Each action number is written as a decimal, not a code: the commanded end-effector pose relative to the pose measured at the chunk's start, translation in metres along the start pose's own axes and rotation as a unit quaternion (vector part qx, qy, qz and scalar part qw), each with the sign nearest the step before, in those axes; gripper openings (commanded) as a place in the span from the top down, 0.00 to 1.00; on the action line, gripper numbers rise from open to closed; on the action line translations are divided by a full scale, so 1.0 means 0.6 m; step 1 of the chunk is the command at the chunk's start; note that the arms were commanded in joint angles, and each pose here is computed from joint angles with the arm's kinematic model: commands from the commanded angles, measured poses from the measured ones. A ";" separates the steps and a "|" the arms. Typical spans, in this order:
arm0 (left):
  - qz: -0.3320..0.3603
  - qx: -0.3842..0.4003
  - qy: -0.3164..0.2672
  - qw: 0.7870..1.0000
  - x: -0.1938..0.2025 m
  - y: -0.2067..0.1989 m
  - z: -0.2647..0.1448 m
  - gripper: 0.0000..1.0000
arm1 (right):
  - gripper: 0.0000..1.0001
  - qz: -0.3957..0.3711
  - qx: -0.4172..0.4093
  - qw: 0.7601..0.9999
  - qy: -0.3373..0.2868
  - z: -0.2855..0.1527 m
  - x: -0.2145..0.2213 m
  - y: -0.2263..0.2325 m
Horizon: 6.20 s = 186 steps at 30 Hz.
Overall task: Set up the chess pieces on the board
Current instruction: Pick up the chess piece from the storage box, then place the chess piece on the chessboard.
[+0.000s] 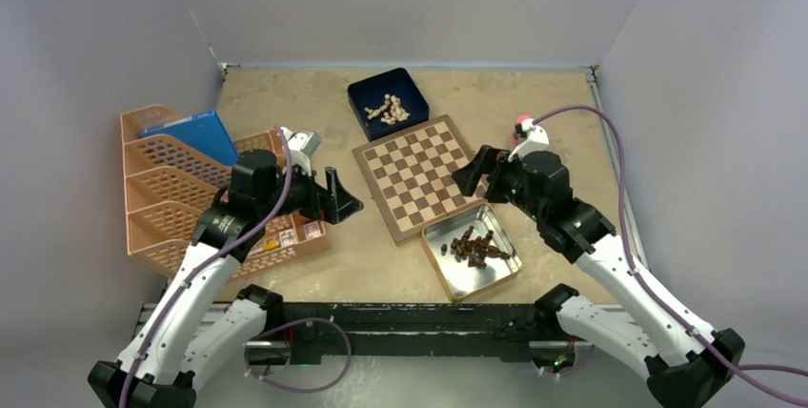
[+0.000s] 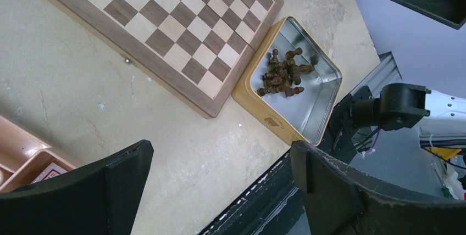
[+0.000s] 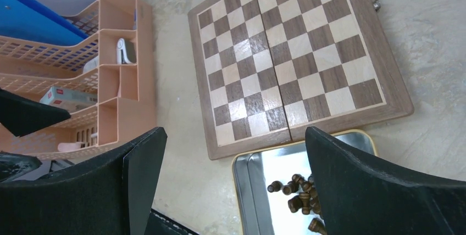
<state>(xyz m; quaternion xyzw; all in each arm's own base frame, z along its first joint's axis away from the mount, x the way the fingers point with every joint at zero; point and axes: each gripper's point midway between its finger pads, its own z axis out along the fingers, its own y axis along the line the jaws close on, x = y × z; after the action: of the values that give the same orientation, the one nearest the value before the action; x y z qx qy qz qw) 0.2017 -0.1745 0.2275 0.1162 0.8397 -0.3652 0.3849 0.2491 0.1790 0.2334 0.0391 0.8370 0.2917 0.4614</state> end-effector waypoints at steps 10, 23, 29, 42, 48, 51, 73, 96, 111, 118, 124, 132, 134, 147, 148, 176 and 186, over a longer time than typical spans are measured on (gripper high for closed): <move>0.017 -0.011 -0.030 0.999 -0.021 0.002 -0.009 0.02 | 0.01 0.031 0.052 0.998 -0.004 0.002 -0.003 -0.023; 0.022 -0.010 -0.038 0.999 -0.024 -0.001 -0.014 0.02 | 0.57 0.029 0.143 0.982 0.118 0.042 0.114 -0.100; 0.024 -0.011 -0.037 0.999 -0.026 -0.001 -0.014 0.02 | 0.57 0.026 0.180 0.973 0.139 0.025 0.136 -0.115; 0.028 -0.023 -0.055 0.998 -0.033 0.001 -0.025 0.02 | 0.62 -0.019 0.157 0.966 0.203 0.021 0.223 -0.072; 0.028 -0.023 -0.055 0.998 -0.033 0.002 -0.025 0.02 | 0.66 -0.039 0.174 0.959 0.218 0.033 0.260 -0.073; 0.028 -0.023 -0.055 0.998 -0.033 0.001 -0.025 0.02 | 0.69 -0.045 0.183 0.958 0.216 0.038 0.263 -0.079; 0.029 -0.019 -0.057 0.998 -0.032 -0.002 -0.027 0.02 | 0.72 -0.048 0.214 0.951 0.216 0.052 0.282 -0.101; 0.030 -0.017 -0.058 0.998 -0.032 -0.003 -0.028 0.02 | 0.75 -0.057 0.235 0.943 0.229 0.059 0.301 -0.114; 0.028 -0.020 -0.058 0.998 -0.032 -0.001 -0.028 0.03 | 0.80 -0.061 0.239 0.942 0.227 0.060 0.301 -0.115; 0.028 -0.021 -0.057 0.998 -0.032 -0.001 -0.028 0.03 | 0.85 -0.056 0.228 0.947 0.218 0.058 0.290 -0.104; 0.028 -0.020 -0.056 0.998 -0.031 0.000 -0.027 0.02 | 0.86 -0.051 0.202 0.955 0.212 0.047 0.262 -0.072; 0.025 -0.022 -0.053 0.998 -0.029 0.002 -0.025 0.02 | 0.87 -0.047 0.194 0.960 0.194 0.035 0.217 -0.041; 0.026 -0.019 -0.053 0.998 -0.029 0.001 -0.024 0.02 | 0.87 -0.045 0.203 0.958 0.199 0.030 0.213 -0.040; 0.028 -0.020 -0.062 0.998 -0.031 -0.002 -0.031 0.03 | 0.89 -0.102 0.180 0.963 0.172 0.107 0.157 0.027; 0.027 -0.022 -0.064 0.997 -0.032 -0.002 -0.033 0.03 | 0.89 -0.106 0.176 0.962 0.177 0.114 0.161 0.031; 0.008 -0.115 -0.157 0.981 -0.064 0.029 -0.093 0.04 | 0.89 -0.186 0.141 0.934 0.270 0.189 0.270 0.078; 0.007 -0.115 -0.160 0.980 -0.063 0.029 -0.096 0.04 | 0.88 -0.194 0.152 0.930 0.274 0.191 0.283 0.072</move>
<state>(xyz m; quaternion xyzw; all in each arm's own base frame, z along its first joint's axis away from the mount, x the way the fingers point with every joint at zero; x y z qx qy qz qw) 0.2008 -0.1215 0.2597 0.0310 0.8140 -0.2740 0.5112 0.2286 0.3188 0.0723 -0.1353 0.9596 0.0677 0.2374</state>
